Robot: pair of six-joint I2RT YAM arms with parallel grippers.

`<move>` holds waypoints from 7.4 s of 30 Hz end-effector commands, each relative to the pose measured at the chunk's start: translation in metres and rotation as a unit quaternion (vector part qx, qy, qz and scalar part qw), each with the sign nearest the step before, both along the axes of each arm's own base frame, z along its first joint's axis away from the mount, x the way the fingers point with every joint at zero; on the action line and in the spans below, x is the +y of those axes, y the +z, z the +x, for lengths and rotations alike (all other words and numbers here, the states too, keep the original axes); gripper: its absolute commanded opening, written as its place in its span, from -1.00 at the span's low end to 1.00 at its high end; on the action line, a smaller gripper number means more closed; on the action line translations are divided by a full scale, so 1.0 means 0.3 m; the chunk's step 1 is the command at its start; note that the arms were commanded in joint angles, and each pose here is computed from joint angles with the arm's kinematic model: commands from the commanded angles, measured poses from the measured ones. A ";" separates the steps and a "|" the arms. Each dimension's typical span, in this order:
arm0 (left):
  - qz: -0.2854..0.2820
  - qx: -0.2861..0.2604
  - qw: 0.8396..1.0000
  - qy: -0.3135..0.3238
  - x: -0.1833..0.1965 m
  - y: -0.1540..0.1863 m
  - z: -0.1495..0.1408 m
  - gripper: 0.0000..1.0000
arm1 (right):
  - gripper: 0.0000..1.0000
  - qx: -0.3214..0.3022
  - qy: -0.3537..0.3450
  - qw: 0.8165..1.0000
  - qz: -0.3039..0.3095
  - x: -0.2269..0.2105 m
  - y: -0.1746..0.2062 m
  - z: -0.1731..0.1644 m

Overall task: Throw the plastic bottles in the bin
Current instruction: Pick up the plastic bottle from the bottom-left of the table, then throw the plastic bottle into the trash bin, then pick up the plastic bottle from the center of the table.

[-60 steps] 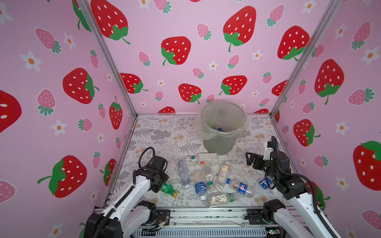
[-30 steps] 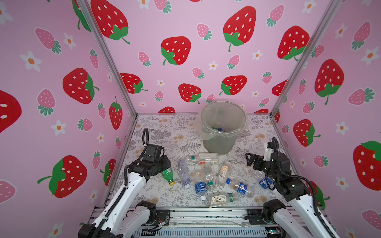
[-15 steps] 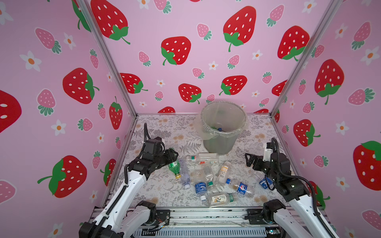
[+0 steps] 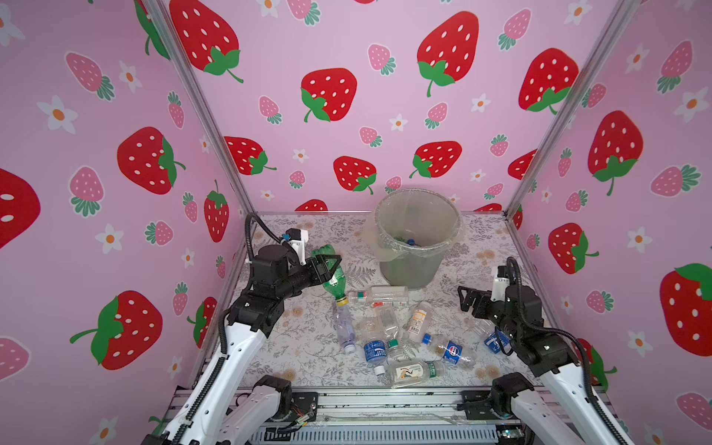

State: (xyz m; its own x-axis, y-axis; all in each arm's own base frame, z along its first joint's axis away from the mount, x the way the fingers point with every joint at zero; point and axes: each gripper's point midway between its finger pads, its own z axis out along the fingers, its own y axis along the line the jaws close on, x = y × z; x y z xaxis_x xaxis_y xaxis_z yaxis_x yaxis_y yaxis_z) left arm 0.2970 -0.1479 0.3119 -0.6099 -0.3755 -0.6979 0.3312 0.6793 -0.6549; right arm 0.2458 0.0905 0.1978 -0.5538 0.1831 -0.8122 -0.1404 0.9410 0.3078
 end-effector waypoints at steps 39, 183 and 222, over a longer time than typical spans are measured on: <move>0.032 -0.076 0.996 -0.017 -0.388 0.542 0.344 0.98 | 0.99 -0.028 -0.013 1.000 -0.003 -0.023 0.062 -0.006; 0.154 0.221 0.943 0.197 0.433 -0.354 -0.034 0.98 | 0.35 0.146 0.234 0.939 -0.204 0.847 -0.465 -0.170; 0.170 0.232 0.932 0.221 0.472 -0.380 -0.026 0.98 | 0.20 -0.062 0.215 0.974 -0.044 0.659 0.062 -0.185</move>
